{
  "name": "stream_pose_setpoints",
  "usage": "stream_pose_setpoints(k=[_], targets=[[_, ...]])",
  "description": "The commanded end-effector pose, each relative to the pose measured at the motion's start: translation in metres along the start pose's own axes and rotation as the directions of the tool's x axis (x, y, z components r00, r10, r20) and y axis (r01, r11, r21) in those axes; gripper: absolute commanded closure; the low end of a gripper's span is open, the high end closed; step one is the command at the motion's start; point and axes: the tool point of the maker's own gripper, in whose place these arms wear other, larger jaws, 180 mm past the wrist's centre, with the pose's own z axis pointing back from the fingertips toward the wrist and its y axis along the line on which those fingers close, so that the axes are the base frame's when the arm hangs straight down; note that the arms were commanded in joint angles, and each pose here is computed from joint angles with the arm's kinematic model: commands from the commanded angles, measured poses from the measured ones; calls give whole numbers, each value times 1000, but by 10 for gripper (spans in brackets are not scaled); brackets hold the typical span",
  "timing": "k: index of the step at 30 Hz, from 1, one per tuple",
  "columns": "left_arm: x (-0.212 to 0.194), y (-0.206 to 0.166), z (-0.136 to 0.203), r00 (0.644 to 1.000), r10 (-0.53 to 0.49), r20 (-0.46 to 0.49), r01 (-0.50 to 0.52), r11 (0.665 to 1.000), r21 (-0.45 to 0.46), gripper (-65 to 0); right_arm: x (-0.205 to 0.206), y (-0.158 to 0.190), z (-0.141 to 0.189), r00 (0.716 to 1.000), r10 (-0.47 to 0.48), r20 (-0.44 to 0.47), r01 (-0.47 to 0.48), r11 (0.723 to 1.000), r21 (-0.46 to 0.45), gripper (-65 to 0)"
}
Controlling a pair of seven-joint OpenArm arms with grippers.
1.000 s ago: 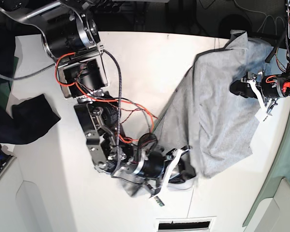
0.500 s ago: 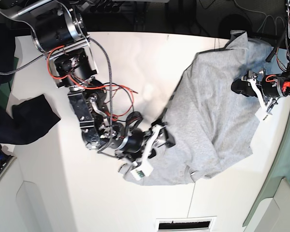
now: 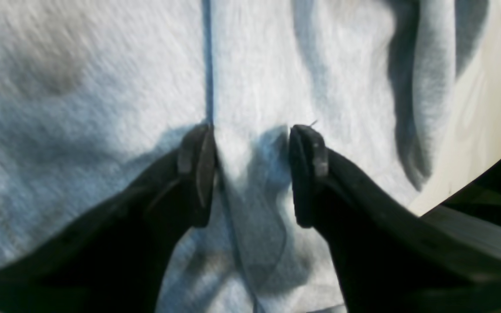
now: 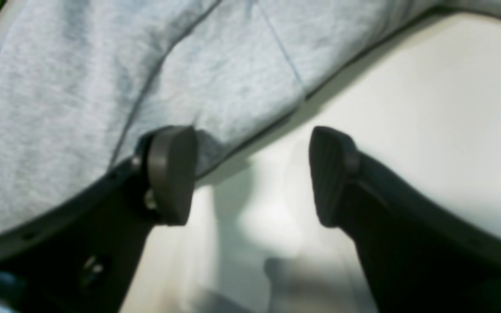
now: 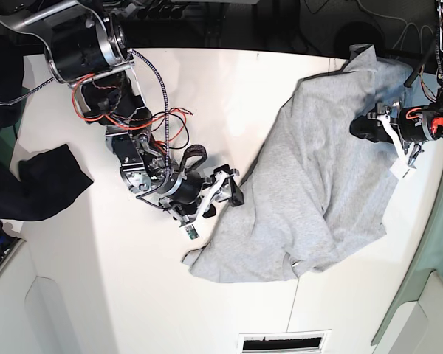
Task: Layout the t-shirt on the table in an organized manner, then fold the t-shirt properly
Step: 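Grasp the shirt hem with the right gripper and drag it inward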
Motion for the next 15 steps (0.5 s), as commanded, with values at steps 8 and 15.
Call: stream_pose_setpoints(k=[8, 15], targets=[[9, 4, 8, 1000, -25, 7, 25, 1000, 11, -302, 39, 40, -15, 997, 12, 75, -17, 997, 72, -341], [8, 5, 8, 1000, -26, 6, 26, 1000, 13, -302, 42, 39, -13, 996, 48, 80, -54, 996, 76, 0]])
